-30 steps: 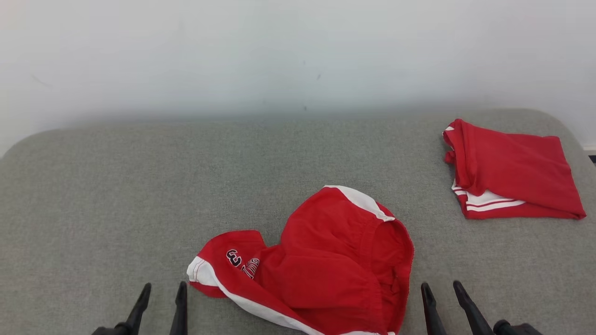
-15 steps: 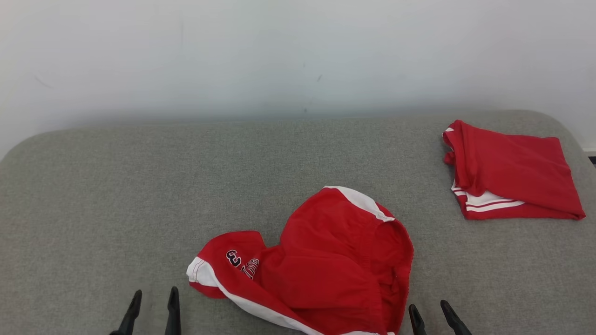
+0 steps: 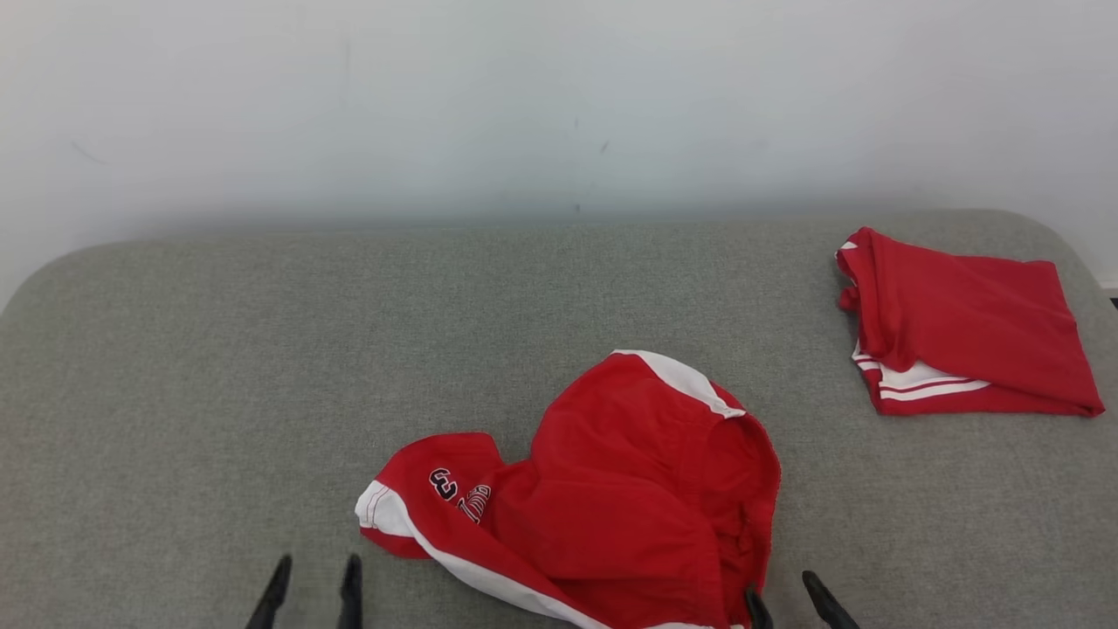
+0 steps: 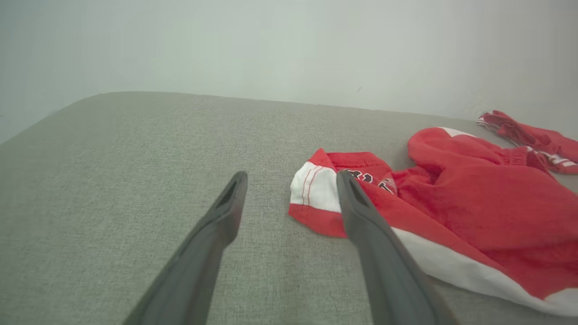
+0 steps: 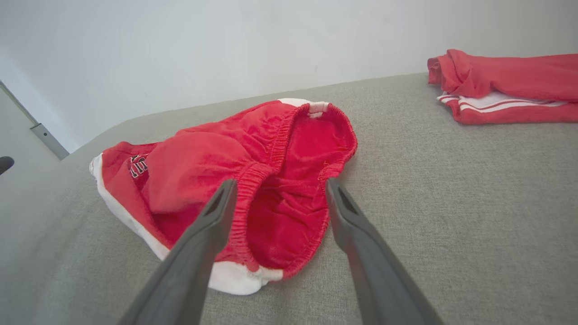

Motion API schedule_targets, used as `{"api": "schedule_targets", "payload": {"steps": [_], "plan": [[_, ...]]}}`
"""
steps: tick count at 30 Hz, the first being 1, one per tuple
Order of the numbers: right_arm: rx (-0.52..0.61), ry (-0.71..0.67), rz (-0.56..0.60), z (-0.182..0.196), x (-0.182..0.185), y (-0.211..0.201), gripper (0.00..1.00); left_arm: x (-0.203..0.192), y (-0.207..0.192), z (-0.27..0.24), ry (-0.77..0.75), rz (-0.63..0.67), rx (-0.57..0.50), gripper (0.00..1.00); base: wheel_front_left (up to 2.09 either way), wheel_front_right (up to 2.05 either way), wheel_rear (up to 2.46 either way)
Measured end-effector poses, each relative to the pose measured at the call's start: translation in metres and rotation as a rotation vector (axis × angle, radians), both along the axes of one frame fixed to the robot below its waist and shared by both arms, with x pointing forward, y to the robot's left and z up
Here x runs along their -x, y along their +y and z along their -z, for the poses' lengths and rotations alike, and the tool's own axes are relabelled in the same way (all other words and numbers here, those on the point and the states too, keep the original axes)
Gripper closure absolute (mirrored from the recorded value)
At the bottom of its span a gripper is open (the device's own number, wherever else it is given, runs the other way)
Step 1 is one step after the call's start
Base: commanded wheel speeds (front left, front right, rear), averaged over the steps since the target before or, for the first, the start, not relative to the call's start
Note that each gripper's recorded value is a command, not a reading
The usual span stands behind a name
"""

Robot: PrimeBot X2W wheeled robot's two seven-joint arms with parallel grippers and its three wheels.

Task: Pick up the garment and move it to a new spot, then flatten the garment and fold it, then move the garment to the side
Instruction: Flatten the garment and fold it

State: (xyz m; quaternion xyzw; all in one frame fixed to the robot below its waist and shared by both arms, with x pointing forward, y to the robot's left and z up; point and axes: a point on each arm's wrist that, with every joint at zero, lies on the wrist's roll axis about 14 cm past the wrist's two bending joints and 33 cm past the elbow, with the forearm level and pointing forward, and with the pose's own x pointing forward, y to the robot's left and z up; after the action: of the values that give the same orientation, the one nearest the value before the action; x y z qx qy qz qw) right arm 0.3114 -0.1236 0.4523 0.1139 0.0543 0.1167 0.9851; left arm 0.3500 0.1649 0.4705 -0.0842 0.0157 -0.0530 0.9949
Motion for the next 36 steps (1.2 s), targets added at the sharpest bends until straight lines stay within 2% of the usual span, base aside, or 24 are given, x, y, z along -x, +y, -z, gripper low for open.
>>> {"api": "schedule_targets", "payload": {"steps": [4,10,18,29,34,35,36], "plan": [[0.056,0.017,-0.063,0.008,0.006,0.005,0.0,0.002,-0.014,0.015,0.048,0.109,-0.051,0.0,0.0,0.0,0.0],[0.157,0.048,-0.215,0.023,0.012,0.02,0.0,-0.014,-0.012,0.027,0.097,0.238,-0.164,0.0,0.0,0.0,0.0],[0.231,0.091,-0.309,0.042,0.003,0.027,0.0,-0.033,-0.015,0.052,0.193,0.347,-0.231,0.0,0.0,0.0,0.0],[0.248,0.144,-0.347,0.058,0.004,0.03,0.0,-0.059,-0.021,0.05,0.201,0.395,-0.263,0.0,0.0,0.0,0.0],[0.258,0.152,-0.354,0.061,0.006,0.03,0.0,-0.052,-0.032,0.064,0.255,0.438,-0.248,0.0,0.0,0.0,0.0],[0.26,0.157,-0.357,0.063,0.007,0.03,0.13,-0.049,-0.033,0.069,0.272,0.447,-0.249,0.0,0.0,0.0,0.0],[0.261,0.161,-0.359,0.064,0.008,0.03,0.6,-0.047,-0.034,0.072,0.286,0.453,-0.25,0.0,0.0,0.0,0.0]]}}
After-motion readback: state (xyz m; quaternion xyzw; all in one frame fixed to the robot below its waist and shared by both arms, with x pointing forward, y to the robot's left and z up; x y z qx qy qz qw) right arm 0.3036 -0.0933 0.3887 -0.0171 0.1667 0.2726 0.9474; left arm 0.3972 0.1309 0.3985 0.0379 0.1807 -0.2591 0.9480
